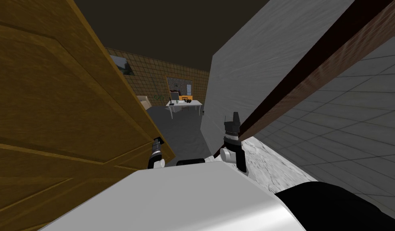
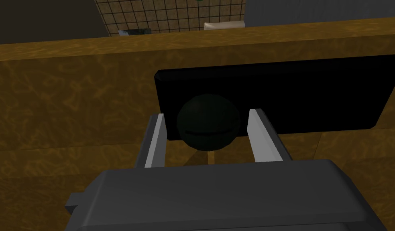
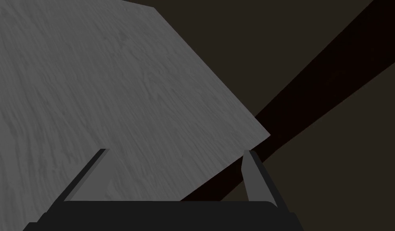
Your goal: Push the door open
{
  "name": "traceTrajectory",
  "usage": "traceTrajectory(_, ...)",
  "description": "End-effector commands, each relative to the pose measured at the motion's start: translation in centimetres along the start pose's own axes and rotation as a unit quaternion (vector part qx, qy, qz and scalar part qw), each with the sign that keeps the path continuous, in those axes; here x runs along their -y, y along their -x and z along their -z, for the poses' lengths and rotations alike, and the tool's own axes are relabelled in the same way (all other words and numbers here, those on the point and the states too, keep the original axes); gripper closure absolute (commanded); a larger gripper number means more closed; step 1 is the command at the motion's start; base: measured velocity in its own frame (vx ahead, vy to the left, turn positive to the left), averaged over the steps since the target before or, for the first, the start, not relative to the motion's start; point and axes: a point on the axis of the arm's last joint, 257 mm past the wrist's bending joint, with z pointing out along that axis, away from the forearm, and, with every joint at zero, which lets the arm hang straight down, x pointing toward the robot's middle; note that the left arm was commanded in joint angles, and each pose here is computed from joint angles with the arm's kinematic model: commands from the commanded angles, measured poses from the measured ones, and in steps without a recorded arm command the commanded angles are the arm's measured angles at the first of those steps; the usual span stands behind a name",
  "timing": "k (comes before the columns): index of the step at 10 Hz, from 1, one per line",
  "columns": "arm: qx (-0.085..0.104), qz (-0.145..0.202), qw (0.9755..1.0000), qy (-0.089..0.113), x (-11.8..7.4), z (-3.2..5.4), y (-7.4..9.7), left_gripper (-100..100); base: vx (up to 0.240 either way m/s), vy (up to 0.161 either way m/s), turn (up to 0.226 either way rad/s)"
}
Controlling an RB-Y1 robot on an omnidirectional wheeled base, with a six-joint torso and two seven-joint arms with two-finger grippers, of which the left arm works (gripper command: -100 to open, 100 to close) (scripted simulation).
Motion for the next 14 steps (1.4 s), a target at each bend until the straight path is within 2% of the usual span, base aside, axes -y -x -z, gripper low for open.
traceTrajectory(1, 0.000, 0.000, 1.0000, 0.000, 0.0, 0.00, 0.0, 100, -0.021, -0.010, -0.003)
traceTrajectory(5, 0.000, 0.000, 1.0000, 0.000, 0.0, 0.00, 0.0, 100, -0.007, -0.004, 0.000)
traceTrajectory(6, 0.018, -0.005, 0.9998, 0.001, 0.0, -0.04, 2.0, 100, 0.106, 0.013, -0.061)
traceTrajectory(7, 0.022, -0.005, 0.9997, 0.001, 0.0, -0.05, 2.5, 100, 0.160, 0.018, -0.035)
traceTrajectory(9, 0.047, -0.009, 0.9989, -0.001, 0.2, -0.06, 4.9, 100, 0.187, 0.049, -0.034)
traceTrajectory(11, 0.052, -0.010, 0.9986, -0.001, 0.2, -0.04, 5.5, 100, 0.122, 0.054, -0.026)
traceTrajectory(13, 0.083, -0.013, 0.9964, -0.003, 0.4, 0.20, 8.5, 100, 0.153, 0.047, -0.053)
traceTrajectory(14, 0.083, -0.013, 0.9964, -0.003, 0.4, 0.20, 8.5, 100, 0.125, 0.041, -0.017)
